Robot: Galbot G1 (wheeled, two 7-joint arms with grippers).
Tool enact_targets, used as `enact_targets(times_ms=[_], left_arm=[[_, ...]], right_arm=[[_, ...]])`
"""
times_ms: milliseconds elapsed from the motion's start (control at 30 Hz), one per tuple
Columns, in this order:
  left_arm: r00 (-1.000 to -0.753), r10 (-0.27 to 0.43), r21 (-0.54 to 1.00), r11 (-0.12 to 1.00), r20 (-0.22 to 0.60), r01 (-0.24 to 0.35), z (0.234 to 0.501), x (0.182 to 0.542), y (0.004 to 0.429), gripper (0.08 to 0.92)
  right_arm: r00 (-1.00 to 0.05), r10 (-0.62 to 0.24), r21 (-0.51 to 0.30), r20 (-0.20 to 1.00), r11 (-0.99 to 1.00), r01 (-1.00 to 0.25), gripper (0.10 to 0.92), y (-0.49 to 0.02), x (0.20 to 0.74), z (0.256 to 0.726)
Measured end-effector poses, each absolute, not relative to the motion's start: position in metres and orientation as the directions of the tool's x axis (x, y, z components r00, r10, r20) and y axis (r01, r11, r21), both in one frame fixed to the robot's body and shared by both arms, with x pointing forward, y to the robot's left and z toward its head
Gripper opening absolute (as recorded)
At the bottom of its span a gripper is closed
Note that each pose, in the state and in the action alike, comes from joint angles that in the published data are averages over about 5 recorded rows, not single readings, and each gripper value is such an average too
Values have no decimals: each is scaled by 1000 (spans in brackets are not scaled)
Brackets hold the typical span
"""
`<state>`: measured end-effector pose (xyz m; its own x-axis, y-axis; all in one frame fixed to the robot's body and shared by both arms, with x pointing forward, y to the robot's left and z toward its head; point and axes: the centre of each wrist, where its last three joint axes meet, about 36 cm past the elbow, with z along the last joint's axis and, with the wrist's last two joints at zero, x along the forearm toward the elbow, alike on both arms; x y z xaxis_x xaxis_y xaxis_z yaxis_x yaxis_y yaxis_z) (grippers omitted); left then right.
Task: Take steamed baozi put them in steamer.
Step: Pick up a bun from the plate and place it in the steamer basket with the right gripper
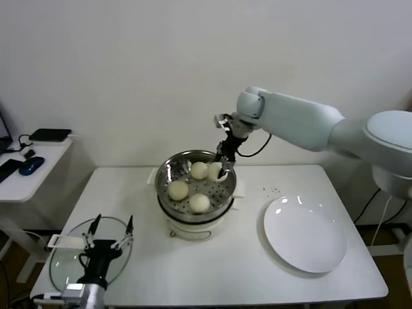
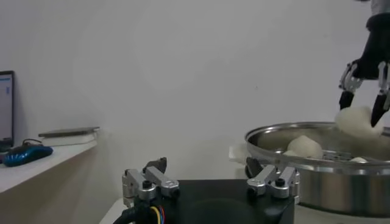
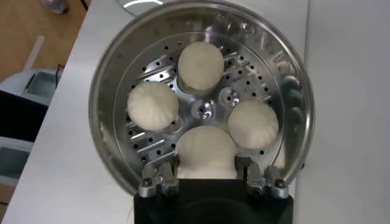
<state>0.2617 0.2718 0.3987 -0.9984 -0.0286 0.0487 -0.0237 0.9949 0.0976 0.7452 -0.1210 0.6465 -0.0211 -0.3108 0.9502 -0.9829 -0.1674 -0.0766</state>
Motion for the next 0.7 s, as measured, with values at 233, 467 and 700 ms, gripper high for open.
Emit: enact_targets(times_ms=[233,467,700], left_arm=[[-998,-29,97,995,53,-24,397,262,272,823],[-998,-29,97,995,54,-24,396,263,272,823],[-998,-28,96,995,55,-23,396,263,272,823]], right_arm=[[-6,-299,-56,954,-156,-986,619,-118,747,622],[6,-296,-42,955,-156,-987,619,-113,747,607],[14,-289,-32,957,-156,-987,624,-112,746,597]])
